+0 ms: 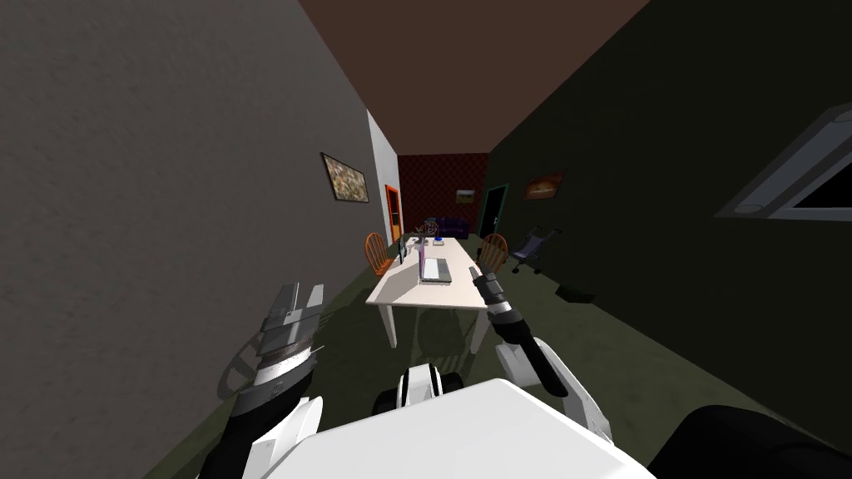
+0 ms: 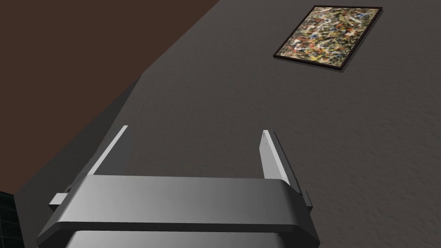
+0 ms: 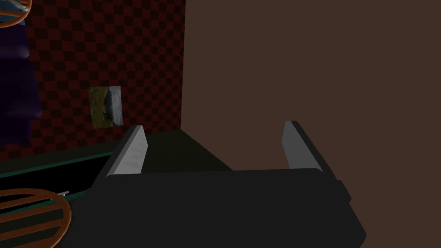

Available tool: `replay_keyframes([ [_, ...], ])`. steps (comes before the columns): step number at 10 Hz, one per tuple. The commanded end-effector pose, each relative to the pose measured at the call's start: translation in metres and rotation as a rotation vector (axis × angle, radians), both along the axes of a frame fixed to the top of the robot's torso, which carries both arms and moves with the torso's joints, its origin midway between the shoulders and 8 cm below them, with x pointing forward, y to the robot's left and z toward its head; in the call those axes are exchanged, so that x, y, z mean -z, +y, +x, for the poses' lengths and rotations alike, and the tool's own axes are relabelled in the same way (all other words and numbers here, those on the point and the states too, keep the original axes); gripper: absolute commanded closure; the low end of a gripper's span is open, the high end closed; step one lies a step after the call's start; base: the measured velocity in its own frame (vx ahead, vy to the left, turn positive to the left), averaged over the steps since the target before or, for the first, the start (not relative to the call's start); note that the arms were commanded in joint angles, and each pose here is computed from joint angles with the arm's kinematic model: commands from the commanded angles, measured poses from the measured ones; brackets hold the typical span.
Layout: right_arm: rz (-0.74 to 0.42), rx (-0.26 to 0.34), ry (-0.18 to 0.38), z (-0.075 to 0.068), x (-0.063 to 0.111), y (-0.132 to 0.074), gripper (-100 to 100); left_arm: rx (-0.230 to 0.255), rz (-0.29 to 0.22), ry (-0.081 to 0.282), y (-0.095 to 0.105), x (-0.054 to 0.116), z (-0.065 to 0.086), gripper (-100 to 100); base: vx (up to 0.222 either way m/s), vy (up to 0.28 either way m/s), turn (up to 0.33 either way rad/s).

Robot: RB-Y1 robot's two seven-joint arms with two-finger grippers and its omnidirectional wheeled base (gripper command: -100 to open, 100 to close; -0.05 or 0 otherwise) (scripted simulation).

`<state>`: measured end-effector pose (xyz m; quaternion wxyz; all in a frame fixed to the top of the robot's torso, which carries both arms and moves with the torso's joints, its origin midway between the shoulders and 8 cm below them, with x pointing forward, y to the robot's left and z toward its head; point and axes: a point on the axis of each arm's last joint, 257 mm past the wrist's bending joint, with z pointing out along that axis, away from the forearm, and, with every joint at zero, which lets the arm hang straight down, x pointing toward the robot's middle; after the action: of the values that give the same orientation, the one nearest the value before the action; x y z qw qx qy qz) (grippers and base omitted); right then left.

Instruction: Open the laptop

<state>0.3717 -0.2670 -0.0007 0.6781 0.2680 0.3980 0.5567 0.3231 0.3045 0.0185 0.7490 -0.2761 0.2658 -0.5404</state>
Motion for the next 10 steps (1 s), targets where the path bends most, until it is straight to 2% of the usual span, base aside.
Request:
replay_keyframes([
  [1, -0.151, 0.051, 0.059, 0.014, 0.021, -0.004, -100, 0.0, 0.0, 0.0, 0.0, 0.0, 0.0, 0, 0.061, 0.155, -0.003],
  [6, -0.444, 0.157, 0.156, 0.036, 0.06, -0.022, -100, 0.0, 0.0, 0.0, 0.0, 0.0, 0.0, 0, 0.073, 0.166, -0.003],
  [10, -0.689, 0.241, 0.222, 0.051, 0.087, -0.045, -100, 0.0, 0.0, 0.0, 0.0, 0.0, 0.0, 0, 0.071, 0.163, -0.003],
])
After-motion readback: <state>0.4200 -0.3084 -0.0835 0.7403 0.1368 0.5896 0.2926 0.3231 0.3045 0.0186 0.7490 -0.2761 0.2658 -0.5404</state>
